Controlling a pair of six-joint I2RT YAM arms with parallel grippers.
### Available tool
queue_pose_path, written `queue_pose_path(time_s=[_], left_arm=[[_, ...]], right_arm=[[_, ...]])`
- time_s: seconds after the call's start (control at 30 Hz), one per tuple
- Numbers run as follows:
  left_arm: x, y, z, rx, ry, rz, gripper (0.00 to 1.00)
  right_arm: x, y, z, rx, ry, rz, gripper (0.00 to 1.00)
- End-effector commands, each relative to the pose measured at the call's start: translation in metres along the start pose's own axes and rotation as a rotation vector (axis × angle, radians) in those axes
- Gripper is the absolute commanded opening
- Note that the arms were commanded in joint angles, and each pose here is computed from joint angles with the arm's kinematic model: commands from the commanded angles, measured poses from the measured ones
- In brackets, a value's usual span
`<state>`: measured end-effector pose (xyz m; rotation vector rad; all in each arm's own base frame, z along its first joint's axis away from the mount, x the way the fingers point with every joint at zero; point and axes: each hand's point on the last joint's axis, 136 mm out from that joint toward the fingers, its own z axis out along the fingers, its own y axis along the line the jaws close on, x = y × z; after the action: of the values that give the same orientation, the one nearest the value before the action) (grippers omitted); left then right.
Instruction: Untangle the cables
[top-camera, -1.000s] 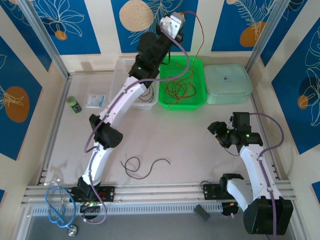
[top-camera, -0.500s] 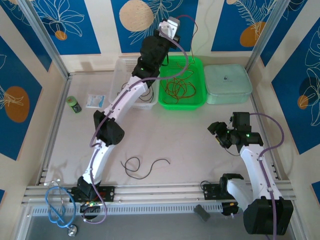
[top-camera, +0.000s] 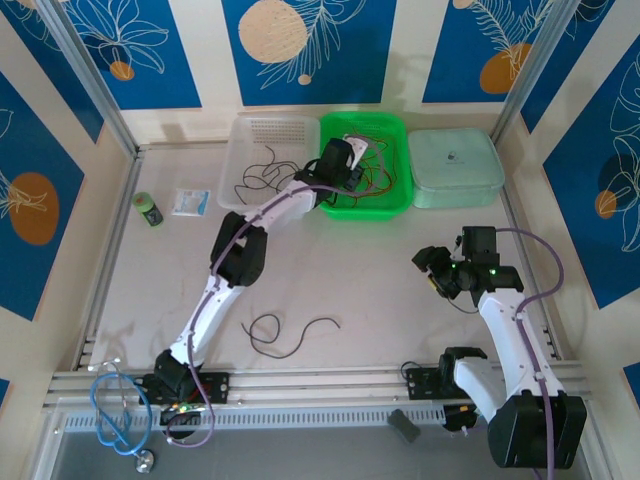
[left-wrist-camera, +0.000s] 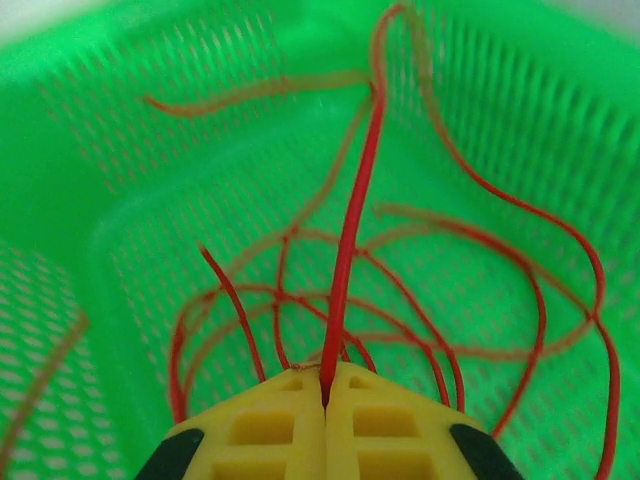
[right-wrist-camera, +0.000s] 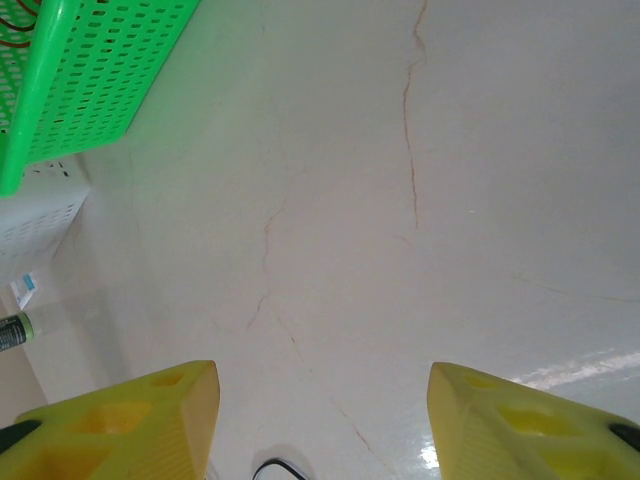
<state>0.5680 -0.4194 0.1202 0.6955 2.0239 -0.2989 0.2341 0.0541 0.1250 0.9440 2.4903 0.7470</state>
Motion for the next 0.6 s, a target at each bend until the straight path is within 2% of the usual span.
queue_pose_path(time_s=[0.0,0.1,0.23,0.3,0.37,0.57], left_arm=[[-0.017,-0.009,-0.024,0.051,0.056,-0.049,0.15],[-0.011,-0.008,-0.032,0.052,0.106,-0.054,0.3],[-0.021,-0.016,-0.053,0.104,0.124,-0.064,0.63],[-0.035,-0.021,-0.068,0.134,0.109,-0.067,0.77],[-0.052,-0.024,-0.087,0.155,0.085,-0.065,0.98],[-0.101,-0.018,-0.16,0.138,-0.009,-0.04,1.0]], right_arm=[[0.007,0.003,0.004,-0.019,0.033,0.001,0.57],[0.009,0.004,0.006,-0.02,0.037,-0.005,0.57],[0.011,0.007,0.008,-0.019,0.05,-0.014,0.57],[0.014,0.009,0.009,-0.014,0.058,-0.024,0.57],[0.018,0.012,0.011,0.004,0.07,-0.048,0.57],[0.042,0.028,0.026,0.125,0.141,-0.197,0.58]])
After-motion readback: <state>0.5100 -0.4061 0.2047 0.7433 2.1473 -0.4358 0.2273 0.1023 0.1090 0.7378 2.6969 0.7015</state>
